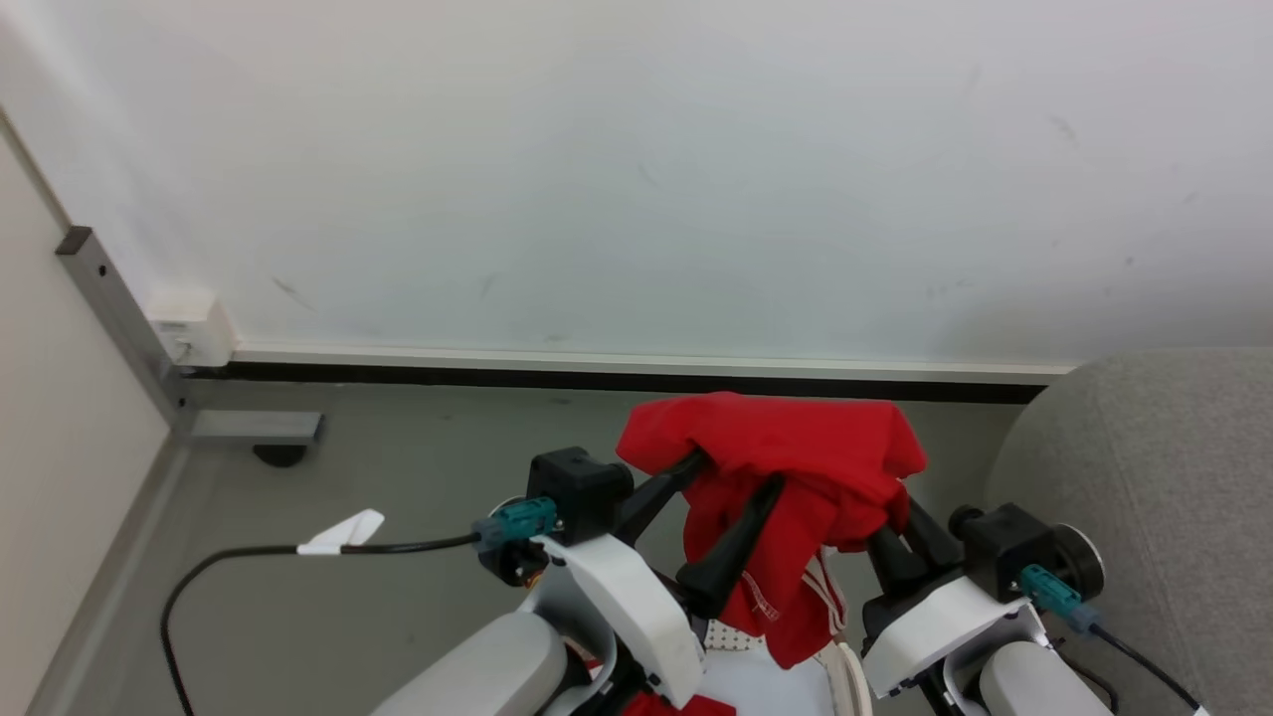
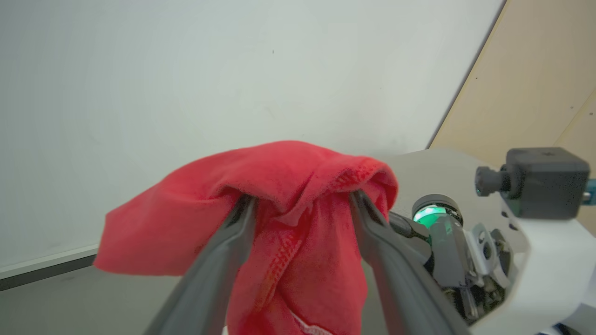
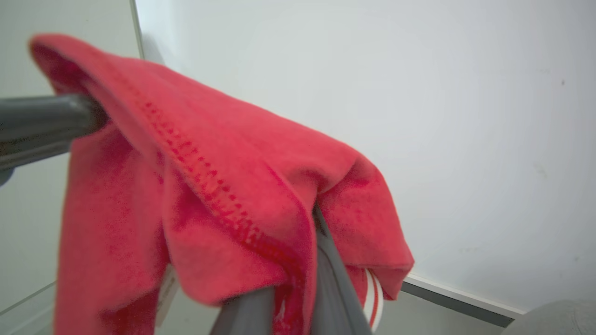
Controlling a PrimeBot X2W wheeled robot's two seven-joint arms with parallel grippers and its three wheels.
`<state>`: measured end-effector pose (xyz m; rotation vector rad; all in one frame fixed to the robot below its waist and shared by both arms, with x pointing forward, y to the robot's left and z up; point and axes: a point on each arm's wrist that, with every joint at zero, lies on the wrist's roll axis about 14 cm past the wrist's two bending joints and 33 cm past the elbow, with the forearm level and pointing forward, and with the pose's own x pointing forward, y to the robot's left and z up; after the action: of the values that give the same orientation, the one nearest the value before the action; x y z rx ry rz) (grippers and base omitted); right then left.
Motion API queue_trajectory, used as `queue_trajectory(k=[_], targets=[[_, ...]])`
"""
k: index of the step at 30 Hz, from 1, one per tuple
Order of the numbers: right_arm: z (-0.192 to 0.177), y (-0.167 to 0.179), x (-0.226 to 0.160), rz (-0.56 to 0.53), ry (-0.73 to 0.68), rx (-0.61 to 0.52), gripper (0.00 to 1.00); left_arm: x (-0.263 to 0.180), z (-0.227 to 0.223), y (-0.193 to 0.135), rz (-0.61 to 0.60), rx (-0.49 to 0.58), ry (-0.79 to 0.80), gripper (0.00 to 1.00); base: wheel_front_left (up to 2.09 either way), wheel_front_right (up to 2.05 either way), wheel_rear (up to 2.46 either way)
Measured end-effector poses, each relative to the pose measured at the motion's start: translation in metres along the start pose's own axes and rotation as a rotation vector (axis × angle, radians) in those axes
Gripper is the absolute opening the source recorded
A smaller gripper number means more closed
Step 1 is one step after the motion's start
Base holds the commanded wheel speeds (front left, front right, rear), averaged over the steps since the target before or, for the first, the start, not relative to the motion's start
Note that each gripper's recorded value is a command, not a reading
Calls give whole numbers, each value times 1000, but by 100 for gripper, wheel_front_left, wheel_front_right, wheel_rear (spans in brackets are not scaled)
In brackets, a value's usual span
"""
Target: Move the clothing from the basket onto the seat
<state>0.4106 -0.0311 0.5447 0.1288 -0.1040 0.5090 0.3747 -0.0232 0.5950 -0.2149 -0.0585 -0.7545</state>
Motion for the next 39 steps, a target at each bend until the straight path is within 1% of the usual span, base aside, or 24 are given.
queue_trajectory(k=[5,9,13,18,23,26,30,39], targets=[[12,-44,-15,-140,-39,17,0,9,-12,-8,-44,-6,24,100,0,0,0],[23,-79,-33,-250,-75,15,0,18,-23,-29,-132,-14,43,100,0,0,0],[37,-114,-58,-364,-115,-11,0,28,-28,-46,-201,-20,39,100,0,0,0],[53,-144,-90,-478,-151,-50,0,41,-33,-59,-266,-18,34,100,0,0,0],[57,-157,-117,-549,-142,-89,0,54,-39,-67,-315,3,32,100,0,0,0],[57,-162,-133,-587,-131,-95,0,60,-44,-72,-341,-4,33,100,0,0,0],[57,-167,-151,-638,-120,-101,0,65,-52,-75,-361,14,39,100,0,0,0],[61,-169,-166,-677,-120,-110,0,71,-61,-82,-386,-5,46,100,0,0,0]])
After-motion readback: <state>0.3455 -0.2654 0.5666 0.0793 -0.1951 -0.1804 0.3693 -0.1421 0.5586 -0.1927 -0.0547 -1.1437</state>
